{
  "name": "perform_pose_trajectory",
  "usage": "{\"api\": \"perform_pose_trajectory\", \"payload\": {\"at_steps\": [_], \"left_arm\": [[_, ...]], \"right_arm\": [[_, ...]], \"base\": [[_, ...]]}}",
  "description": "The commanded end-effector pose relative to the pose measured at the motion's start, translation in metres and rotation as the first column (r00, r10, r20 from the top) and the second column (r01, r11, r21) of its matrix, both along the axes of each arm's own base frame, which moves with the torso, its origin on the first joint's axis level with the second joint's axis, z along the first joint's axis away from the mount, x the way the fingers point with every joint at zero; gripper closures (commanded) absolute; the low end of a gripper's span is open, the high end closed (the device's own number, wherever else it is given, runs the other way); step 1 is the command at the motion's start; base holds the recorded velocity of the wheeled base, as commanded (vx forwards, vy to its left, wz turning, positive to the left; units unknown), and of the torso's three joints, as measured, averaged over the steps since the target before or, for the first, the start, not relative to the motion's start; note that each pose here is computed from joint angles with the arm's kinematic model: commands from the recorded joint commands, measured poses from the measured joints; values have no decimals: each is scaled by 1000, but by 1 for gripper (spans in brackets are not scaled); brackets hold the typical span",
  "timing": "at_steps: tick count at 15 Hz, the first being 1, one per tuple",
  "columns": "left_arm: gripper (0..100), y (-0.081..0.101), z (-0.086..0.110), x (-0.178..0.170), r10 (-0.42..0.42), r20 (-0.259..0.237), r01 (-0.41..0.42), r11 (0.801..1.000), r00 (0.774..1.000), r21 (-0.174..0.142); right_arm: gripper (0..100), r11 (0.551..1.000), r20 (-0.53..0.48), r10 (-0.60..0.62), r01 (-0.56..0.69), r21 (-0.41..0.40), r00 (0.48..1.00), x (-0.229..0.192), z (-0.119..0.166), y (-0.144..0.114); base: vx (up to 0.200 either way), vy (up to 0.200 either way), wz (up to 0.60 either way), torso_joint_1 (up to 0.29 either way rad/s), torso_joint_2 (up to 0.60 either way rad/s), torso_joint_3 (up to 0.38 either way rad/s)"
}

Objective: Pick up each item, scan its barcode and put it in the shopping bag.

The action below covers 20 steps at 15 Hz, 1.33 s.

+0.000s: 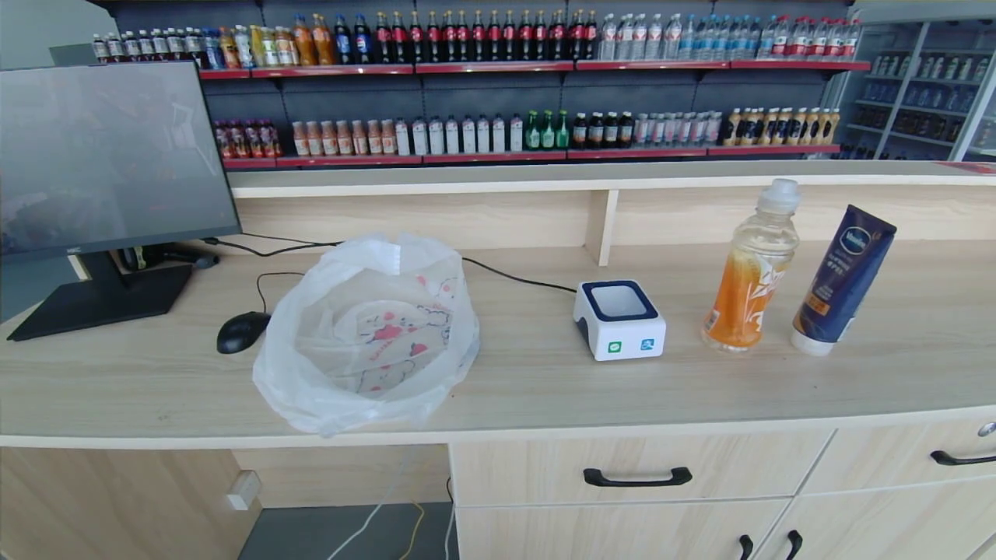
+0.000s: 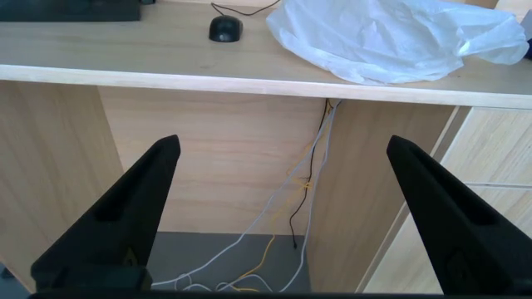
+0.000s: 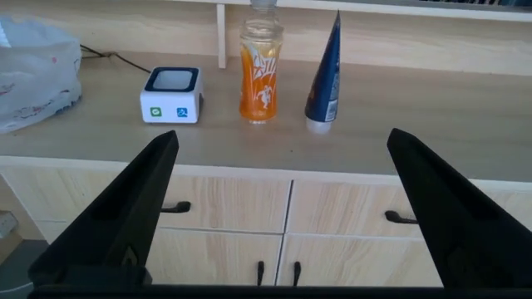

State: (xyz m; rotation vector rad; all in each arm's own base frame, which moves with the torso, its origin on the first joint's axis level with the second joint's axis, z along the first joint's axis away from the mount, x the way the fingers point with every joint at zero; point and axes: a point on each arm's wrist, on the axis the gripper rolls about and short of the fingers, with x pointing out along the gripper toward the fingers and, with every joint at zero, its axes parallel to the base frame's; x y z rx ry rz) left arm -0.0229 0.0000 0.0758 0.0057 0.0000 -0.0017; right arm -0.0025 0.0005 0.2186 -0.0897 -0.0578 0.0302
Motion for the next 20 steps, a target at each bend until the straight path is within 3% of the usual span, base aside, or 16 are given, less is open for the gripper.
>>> {"api": "perform_pose_trajectory", "payload": {"at_steps": [1, 4, 8, 12, 16, 20], "left_arm": [[0, 0, 0, 0, 0, 0, 0, 1000, 1000, 0], [0, 0, 0, 0, 0, 0, 0, 1000, 1000, 0], [0, 0, 0, 0, 0, 0, 0, 1000, 1000, 0], [0, 0, 0, 0, 0, 0, 0, 1000, 1000, 0], [0, 0, 0, 0, 0, 0, 0, 1000, 1000, 0], [0, 0, 0, 0, 0, 0, 0, 1000, 1000, 0]], "right_arm": [[0, 999, -90, 48, -49, -4, 995, 56, 19, 3], [0, 997, -93, 80, -81, -4, 992, 114, 28, 10], [0, 991, 38, 133, -133, 10, 990, 180, 26, 26], [0, 972, 186, 194, -215, 99, 963, 218, 16, 45], [0, 968, 337, 183, -229, 103, 924, 243, -7, 50], [0, 968, 293, 186, -225, 107, 938, 248, -21, 51]], "base": [[0, 0, 0, 0, 0, 0], [0, 0, 0, 0, 0, 0], [0, 0, 0, 0, 0, 0], [0, 0, 0, 0, 0, 0], [0, 0, 0, 0, 0, 0], [0, 0, 0, 0, 0, 0]]}}
